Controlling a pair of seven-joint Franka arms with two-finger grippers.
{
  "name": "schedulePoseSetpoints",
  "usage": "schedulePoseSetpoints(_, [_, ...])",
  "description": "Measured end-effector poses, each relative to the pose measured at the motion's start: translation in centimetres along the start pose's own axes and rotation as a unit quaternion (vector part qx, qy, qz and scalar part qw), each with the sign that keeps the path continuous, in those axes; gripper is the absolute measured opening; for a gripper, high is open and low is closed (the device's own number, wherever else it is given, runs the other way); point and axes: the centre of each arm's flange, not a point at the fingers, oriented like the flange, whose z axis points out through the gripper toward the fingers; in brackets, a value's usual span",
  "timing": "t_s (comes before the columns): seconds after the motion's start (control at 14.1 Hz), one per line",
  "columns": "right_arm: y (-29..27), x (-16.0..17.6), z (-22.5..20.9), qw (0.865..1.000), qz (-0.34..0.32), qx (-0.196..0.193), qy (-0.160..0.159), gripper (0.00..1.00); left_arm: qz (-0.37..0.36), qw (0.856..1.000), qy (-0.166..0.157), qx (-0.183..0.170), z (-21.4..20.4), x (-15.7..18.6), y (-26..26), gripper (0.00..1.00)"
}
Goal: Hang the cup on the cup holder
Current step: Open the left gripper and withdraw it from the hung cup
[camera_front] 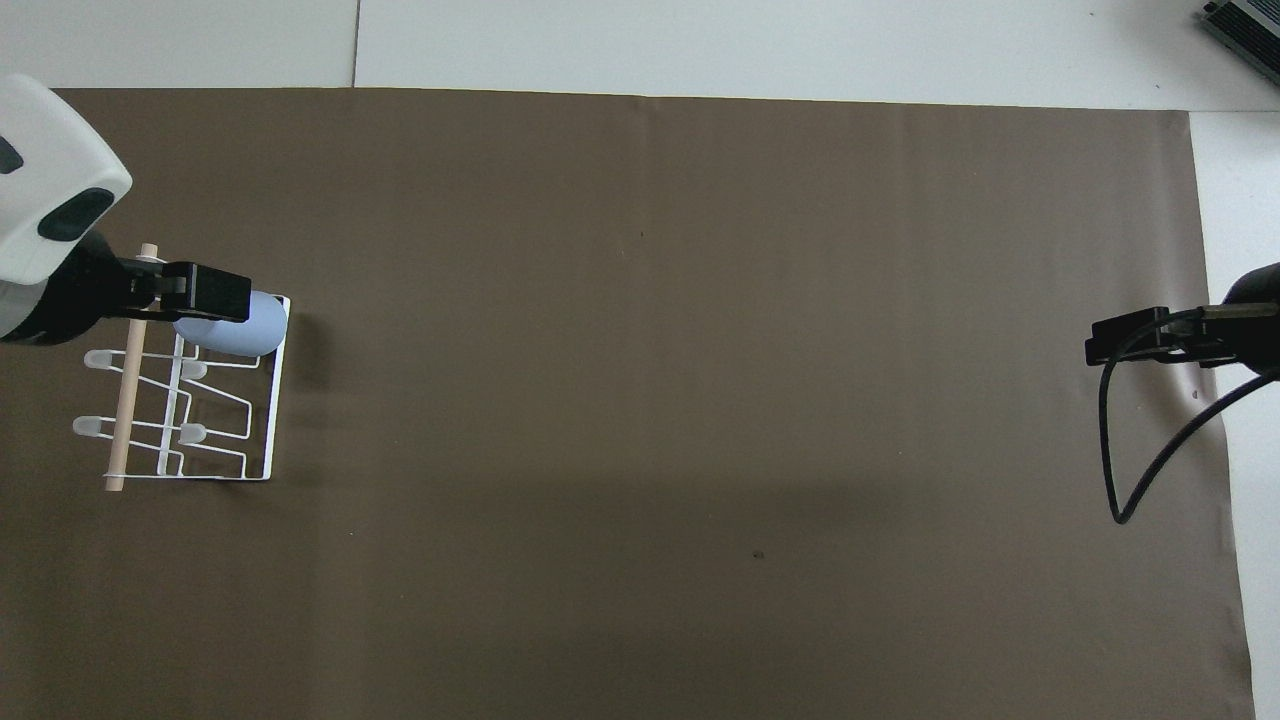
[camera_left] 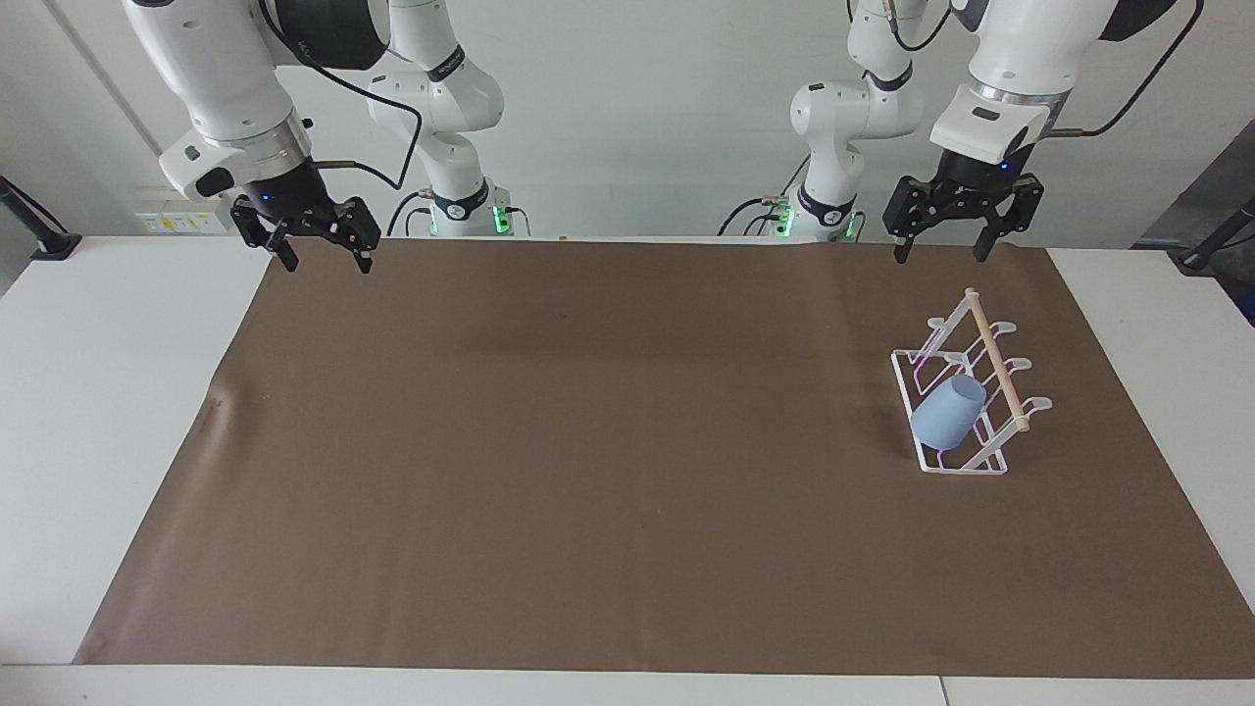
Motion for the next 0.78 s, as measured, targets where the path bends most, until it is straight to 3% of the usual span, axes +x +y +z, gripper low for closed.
schedulePoseSetpoints(0.78, [0.0,0.0,0.0,1.0,0.0,0.0,0.0,1.0,0.039,0.999,-0.023,-0.02,-2.3,-1.3,-4.7,1.0])
